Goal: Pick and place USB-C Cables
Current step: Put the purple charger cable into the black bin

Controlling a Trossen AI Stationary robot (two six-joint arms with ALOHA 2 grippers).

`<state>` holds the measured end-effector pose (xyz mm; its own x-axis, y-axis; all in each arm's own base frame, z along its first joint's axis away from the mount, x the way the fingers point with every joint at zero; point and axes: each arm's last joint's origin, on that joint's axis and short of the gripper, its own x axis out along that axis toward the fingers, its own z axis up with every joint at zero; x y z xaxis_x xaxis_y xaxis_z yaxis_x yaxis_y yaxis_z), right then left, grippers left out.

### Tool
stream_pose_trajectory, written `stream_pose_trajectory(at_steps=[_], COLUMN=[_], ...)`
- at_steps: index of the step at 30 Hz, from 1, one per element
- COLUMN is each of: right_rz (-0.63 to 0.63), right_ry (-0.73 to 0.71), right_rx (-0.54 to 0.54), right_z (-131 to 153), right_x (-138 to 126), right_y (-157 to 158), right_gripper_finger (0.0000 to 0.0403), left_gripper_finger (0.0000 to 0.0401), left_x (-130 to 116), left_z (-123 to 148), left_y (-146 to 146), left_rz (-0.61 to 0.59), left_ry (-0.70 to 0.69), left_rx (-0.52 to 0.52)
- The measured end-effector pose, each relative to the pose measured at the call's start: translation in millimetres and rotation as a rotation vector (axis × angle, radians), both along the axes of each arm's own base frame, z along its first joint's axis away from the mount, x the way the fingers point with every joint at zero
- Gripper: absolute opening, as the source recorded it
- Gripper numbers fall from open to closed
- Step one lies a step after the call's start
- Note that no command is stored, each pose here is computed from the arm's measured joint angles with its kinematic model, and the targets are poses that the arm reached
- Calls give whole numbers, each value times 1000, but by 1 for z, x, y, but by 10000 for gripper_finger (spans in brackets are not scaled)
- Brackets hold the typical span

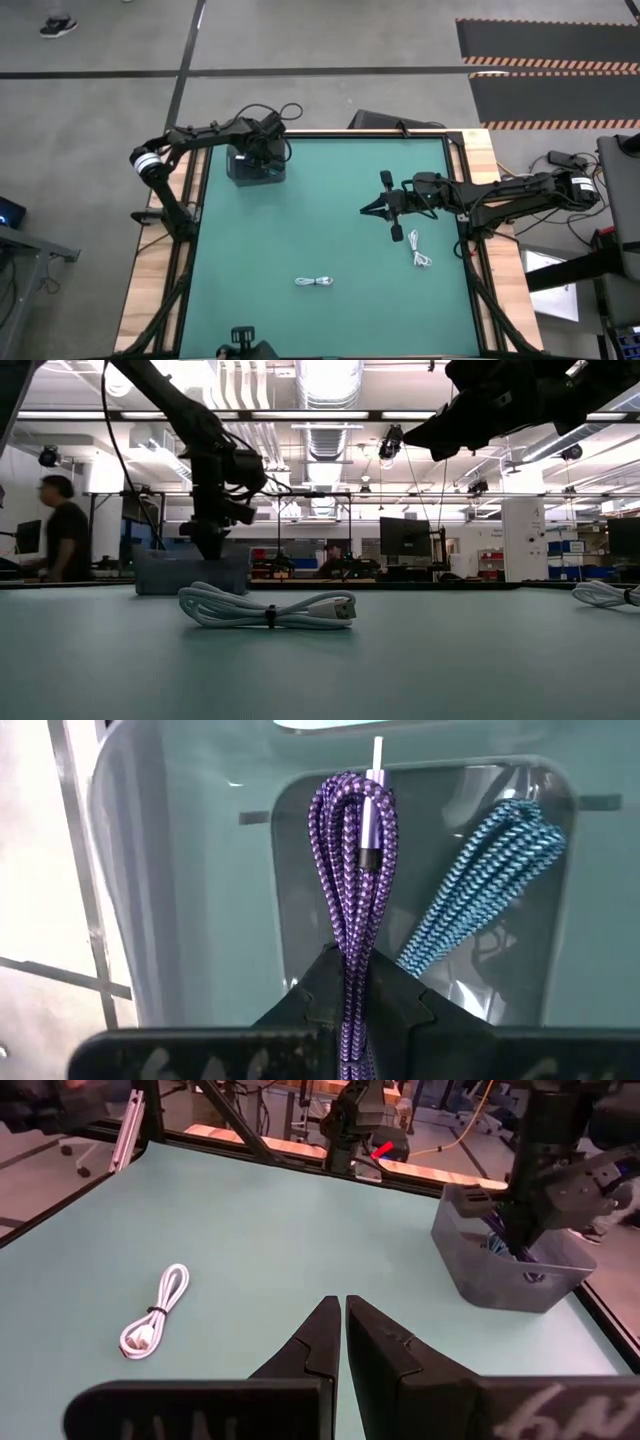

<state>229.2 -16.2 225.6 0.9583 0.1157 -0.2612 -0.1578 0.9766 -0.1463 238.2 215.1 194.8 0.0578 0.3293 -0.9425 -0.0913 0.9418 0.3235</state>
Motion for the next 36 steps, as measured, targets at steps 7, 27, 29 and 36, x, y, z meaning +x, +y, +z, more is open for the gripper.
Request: stream_pose_trajectory(at_steps=[7,27,29,36], right_rz=[0,0,0,0], right_ry=[0,3,4,6], right_rx=[0,0,0,1], right_z=[0,0,0,-1], right_x=[0,0,0,0], right_y=[0,0,0,0], right_gripper_finger=[13,13,13,13], left_gripper_finger=[8,8,8,22], left_x=[-3,-2,-2,0], left_z=[0,-8,-11,-12], left_y=[5,12,12,14], left_rz=[-30,-44,-45,-49], left_ry=[12,20,24,15], left_rx=[10,13,9,21])
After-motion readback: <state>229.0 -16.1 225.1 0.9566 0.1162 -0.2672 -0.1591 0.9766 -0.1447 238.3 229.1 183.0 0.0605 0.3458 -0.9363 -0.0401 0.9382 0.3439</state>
